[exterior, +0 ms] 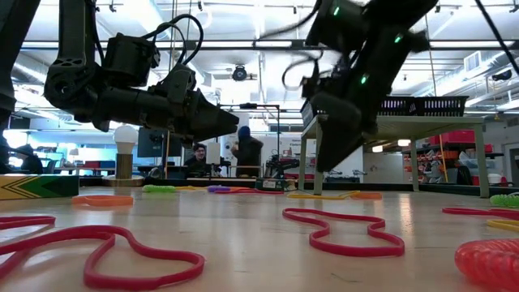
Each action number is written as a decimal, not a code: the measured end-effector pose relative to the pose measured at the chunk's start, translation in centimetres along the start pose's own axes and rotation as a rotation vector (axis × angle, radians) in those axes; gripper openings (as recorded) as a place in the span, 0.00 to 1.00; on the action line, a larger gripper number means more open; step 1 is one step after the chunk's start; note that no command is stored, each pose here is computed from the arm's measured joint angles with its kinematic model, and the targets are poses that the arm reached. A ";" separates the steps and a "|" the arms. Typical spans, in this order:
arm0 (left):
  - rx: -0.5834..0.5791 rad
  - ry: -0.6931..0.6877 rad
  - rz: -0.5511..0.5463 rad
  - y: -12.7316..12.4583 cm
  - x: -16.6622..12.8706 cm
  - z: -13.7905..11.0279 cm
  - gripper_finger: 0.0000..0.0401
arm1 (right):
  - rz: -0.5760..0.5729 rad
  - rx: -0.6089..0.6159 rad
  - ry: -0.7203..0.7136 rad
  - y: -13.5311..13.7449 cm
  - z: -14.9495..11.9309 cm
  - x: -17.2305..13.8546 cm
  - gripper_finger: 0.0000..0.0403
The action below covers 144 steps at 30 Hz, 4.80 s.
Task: Pick & Place Office Desk Supplies
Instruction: Put the middle yellow rubber band into the right black basket on the shelf
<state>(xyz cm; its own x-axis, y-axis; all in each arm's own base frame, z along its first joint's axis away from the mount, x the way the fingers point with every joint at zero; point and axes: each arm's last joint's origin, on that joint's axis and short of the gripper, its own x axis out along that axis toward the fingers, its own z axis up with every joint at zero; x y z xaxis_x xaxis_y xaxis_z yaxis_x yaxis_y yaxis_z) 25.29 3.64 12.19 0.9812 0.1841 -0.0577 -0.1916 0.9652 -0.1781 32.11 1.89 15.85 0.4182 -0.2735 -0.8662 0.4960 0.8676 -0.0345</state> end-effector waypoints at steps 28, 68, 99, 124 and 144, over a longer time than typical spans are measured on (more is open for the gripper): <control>-0.001 0.007 -0.003 0.0 0.0 0.0 0.41 | 0.039 -0.057 0.113 -1.8 0.2 3.8 0.05; 0.000 0.023 -0.002 0.0 0.0 -0.2 0.41 | 0.123 -0.518 0.254 -3.5 -0.3 2.9 0.31; 0.012 0.032 0.000 0.0 0.0 -0.3 0.41 | 0.266 -0.298 0.124 -0.9 -0.5 -4.5 0.01; 0.001 0.030 0.000 0.0 0.0 -0.3 0.41 | 0.180 -0.312 0.284 -3.4 -0.3 2.7 0.02; 0.009 0.036 0.001 0.0 0.0 -0.3 0.41 | 0.250 -0.296 0.173 0.1 -1.2 -3.1 0.00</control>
<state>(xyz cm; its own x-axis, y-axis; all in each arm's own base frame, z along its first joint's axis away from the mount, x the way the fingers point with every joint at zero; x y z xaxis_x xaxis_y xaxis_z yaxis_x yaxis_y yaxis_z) 25.31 3.59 11.86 0.9796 0.1779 -0.0935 -0.1917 0.9667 -0.1696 29.94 3.34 17.90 0.3516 0.0120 -0.9361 0.1452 0.9871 0.0672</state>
